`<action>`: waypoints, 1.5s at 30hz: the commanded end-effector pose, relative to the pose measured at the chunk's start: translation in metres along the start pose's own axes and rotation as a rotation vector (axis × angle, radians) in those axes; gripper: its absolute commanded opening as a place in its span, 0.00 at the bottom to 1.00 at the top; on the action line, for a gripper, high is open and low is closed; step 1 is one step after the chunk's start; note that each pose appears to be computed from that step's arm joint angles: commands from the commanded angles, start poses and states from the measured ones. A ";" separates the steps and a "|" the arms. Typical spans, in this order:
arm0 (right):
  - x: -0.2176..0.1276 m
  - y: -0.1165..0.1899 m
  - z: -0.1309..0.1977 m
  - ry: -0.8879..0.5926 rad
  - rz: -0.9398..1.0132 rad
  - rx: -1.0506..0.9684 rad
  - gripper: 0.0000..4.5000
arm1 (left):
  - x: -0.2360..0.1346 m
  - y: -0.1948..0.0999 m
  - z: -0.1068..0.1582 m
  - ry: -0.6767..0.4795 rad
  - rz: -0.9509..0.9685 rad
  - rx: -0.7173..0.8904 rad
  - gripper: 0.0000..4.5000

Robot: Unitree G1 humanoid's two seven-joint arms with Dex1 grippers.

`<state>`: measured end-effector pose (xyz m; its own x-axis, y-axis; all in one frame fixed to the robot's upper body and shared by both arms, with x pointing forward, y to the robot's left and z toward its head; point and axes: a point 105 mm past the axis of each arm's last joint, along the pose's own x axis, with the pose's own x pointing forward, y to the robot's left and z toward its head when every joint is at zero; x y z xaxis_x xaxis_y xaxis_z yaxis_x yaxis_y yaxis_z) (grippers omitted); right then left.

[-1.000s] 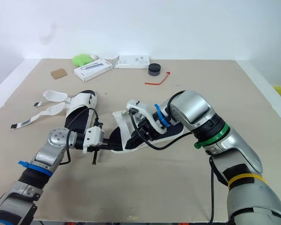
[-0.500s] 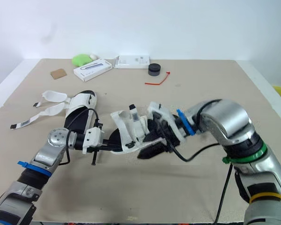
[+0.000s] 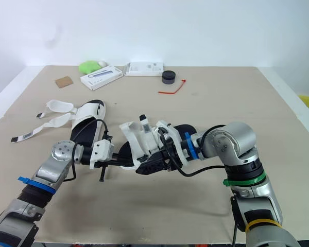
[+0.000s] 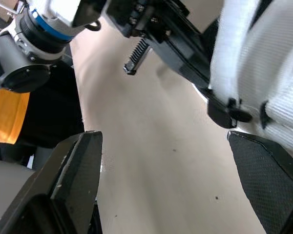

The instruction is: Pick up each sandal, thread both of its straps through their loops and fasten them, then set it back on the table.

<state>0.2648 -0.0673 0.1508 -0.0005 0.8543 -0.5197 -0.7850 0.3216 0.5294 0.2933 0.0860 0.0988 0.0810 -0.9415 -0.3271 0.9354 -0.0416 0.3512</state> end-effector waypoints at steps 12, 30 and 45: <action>-0.004 -0.001 0.009 -0.036 -0.008 0.009 0.98 | 0.003 -0.020 -0.019 0.061 -0.076 -0.069 0.00; -0.004 0.003 0.017 -0.084 0.021 0.048 0.98 | 0.004 -0.020 -0.019 0.063 -0.080 -0.066 0.00; 0.002 -0.004 0.017 -0.113 0.000 0.101 0.50 | 0.004 -0.020 -0.018 0.064 -0.081 -0.062 0.00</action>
<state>0.2790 -0.0626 0.1466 0.0761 0.8672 -0.4921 -0.6979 0.3988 0.5949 0.2927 0.0881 0.0986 0.0828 -0.9386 -0.3351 0.9357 -0.0425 0.3503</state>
